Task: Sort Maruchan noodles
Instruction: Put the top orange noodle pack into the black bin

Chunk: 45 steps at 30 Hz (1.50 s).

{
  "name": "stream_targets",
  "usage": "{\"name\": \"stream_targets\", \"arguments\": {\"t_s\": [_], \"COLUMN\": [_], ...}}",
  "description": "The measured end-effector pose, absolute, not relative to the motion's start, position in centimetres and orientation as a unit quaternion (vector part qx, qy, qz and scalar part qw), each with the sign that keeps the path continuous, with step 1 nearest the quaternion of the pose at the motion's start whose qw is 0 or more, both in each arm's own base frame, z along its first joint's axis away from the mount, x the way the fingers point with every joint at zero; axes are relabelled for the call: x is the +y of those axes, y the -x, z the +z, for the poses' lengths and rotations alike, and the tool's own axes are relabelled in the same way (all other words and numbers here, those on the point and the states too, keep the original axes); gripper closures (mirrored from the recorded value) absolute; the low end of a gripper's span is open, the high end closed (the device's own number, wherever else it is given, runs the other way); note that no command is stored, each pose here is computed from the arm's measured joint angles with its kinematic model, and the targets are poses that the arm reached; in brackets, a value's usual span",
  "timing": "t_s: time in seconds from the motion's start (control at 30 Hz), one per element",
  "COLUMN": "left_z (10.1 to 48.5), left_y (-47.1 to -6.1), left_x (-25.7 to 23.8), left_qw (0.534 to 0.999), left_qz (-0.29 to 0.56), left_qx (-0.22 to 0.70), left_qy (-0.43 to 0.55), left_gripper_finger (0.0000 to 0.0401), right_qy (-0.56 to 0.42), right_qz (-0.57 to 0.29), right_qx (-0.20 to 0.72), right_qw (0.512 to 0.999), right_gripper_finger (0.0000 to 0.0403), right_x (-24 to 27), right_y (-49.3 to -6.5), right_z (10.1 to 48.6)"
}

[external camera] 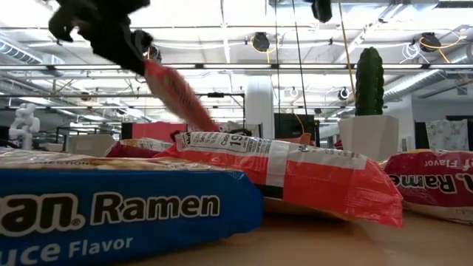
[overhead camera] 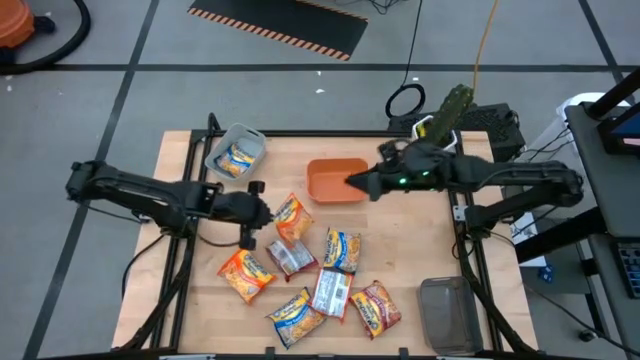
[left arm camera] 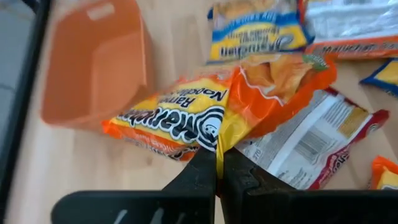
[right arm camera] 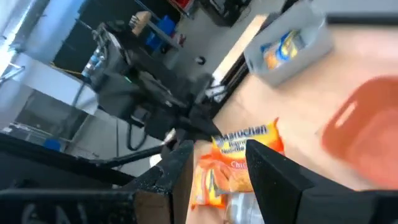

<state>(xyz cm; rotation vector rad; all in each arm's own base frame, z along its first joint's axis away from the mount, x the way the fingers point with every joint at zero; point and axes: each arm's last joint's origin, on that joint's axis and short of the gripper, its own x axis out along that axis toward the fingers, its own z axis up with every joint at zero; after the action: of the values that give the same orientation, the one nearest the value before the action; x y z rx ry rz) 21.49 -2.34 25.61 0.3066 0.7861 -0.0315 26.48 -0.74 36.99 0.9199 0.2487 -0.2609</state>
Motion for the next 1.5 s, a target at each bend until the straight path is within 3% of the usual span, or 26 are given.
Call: {"name": "stream_targets", "arguments": {"t_s": [0.33,0.47,0.9,1.07,1.5], "left_z": [28.4,31.4,35.9,37.3,39.3], "left_y": [-19.7,-19.9,-23.8,-25.9,-29.2], "left_x": [-2.3,-2.6,-2.8,-3.1,-3.4], "left_qw": [0.933,0.936,0.933,0.939,0.95], "left_qz": [-0.026,-0.029,-0.023,-0.015,0.055], "left_qx": [0.299,0.253,0.21,0.185,0.139], "left_qy": [-0.198,-0.243,-0.292,-0.289,-0.272], "left_gripper_finger": [0.0398,0.0398,0.0398,0.0398,0.0398], "right_qy": [-0.471,-0.481,-0.465,-0.456,-0.402], "right_qz": [-0.076,-0.049,-0.003,0.055,0.041], "right_qx": [0.089,0.075,0.084,0.112,0.154], "right_qw": [0.874,0.872,0.882,0.881,0.902], "right_gripper_finger": [0.022,0.0204,0.0139,0.0121,0.0116], "right_x": [0.6,0.6,-2.0,-2.5,-6.3], "right_y": [-31.6,-32.0,-30.5,-30.1,-22.9], "right_z": [34.9,35.2,36.5,36.6,38.7]}}
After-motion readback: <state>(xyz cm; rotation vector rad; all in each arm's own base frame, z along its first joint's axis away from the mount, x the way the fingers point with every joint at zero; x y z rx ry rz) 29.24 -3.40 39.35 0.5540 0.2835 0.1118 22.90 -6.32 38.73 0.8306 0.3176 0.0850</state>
